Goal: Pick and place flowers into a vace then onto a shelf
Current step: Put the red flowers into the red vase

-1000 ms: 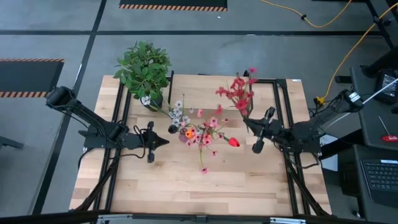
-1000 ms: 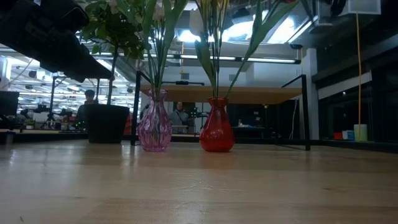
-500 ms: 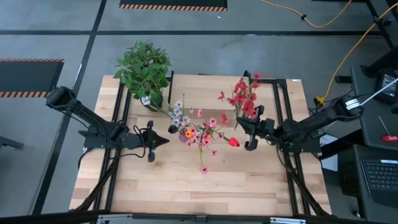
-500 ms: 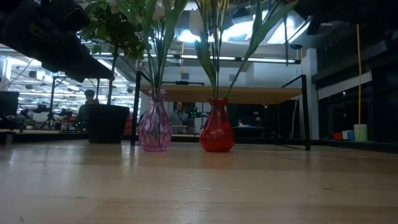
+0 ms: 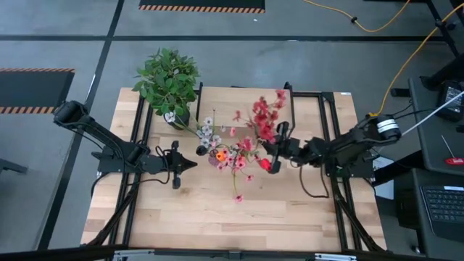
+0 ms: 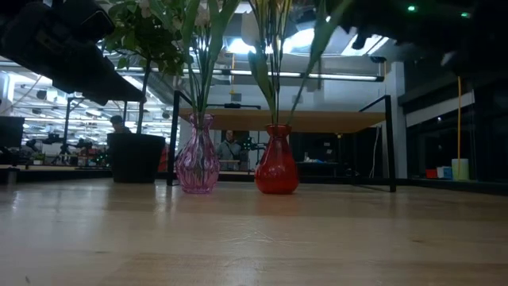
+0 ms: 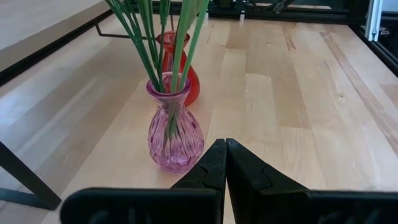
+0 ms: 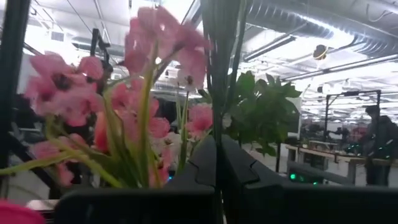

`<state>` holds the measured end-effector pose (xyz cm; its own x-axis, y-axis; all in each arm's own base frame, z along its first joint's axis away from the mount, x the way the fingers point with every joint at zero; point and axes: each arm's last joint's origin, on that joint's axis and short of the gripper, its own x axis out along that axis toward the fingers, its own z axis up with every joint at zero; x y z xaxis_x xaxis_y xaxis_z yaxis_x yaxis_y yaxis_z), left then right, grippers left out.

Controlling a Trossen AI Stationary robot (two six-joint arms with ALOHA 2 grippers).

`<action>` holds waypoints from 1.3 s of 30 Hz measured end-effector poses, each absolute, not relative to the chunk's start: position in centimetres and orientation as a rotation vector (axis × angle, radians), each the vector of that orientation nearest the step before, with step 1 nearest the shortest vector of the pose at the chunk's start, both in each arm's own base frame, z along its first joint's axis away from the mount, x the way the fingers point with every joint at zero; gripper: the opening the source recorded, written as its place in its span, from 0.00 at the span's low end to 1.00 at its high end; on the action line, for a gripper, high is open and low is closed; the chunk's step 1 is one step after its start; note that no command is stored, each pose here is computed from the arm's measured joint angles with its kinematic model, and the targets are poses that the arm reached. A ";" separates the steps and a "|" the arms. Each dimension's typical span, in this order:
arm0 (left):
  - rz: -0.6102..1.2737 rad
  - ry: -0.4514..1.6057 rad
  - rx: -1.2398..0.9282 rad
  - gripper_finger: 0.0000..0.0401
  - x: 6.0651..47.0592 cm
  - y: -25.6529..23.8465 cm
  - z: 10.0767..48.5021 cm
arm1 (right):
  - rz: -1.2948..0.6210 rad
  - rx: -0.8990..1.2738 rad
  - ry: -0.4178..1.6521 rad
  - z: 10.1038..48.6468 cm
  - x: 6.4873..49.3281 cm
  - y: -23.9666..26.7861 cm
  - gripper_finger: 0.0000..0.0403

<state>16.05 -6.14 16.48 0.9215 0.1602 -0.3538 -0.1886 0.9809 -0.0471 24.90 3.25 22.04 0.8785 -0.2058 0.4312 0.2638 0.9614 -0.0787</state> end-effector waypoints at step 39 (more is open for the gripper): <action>0.179 0.362 -0.076 0.01 16.0 -6.1 16.4 | -0.283 -0.091 -0.296 17.5 31.3 1.2 0.00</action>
